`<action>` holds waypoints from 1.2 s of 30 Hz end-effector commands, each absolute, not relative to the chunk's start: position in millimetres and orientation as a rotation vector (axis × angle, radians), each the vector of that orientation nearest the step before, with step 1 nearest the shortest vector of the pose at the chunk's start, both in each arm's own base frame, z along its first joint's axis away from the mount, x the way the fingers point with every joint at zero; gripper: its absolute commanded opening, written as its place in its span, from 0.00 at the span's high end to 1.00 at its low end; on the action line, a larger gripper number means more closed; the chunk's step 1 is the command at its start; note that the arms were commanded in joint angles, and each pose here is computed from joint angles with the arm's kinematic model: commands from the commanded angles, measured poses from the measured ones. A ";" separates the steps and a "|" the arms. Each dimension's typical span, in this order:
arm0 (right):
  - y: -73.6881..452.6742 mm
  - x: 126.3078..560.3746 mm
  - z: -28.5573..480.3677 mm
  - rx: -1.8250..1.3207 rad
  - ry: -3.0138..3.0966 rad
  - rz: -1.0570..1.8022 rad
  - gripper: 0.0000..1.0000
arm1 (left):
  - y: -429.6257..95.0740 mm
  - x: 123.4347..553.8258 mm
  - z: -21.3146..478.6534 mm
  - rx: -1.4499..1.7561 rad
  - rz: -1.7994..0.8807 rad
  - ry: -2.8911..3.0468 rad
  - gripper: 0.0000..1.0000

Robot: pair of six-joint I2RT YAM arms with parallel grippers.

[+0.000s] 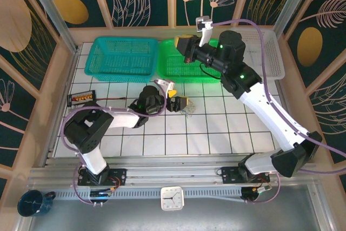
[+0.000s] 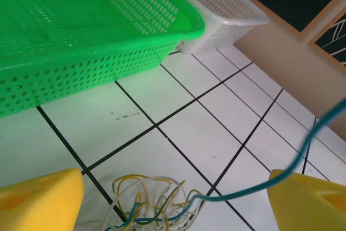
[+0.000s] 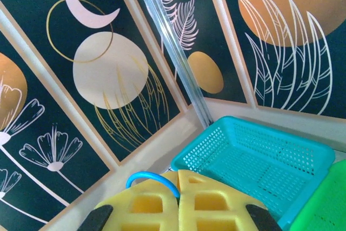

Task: Untangle the cables

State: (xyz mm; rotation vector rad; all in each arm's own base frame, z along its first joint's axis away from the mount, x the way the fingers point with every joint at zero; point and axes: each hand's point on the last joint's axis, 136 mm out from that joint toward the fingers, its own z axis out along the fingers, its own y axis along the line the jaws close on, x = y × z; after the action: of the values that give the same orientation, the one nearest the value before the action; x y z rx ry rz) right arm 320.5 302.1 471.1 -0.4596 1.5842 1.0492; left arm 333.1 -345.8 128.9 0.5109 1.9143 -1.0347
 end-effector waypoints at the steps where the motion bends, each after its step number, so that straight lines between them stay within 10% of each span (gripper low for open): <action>1: 309.5 308.8 502.1 -0.482 1.490 1.111 1.00 | -356.6 339.9 132.3 0.525 -1.043 1.871 0.15; 10: 308.0 293.9 543.0 -0.492 1.382 1.164 1.00 | -364.2 353.1 111.9 0.478 -1.044 1.910 0.42; 36: 262.5 324.9 616.2 -0.372 1.218 1.027 1.00 | -327.5 326.1 146.5 0.440 -0.988 1.873 0.21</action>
State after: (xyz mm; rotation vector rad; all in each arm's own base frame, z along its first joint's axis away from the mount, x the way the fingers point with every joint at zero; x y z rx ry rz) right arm 324.5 281.4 595.2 -0.4152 1.2770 1.0620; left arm 329.6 -330.6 125.3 0.4491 1.9229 -0.9828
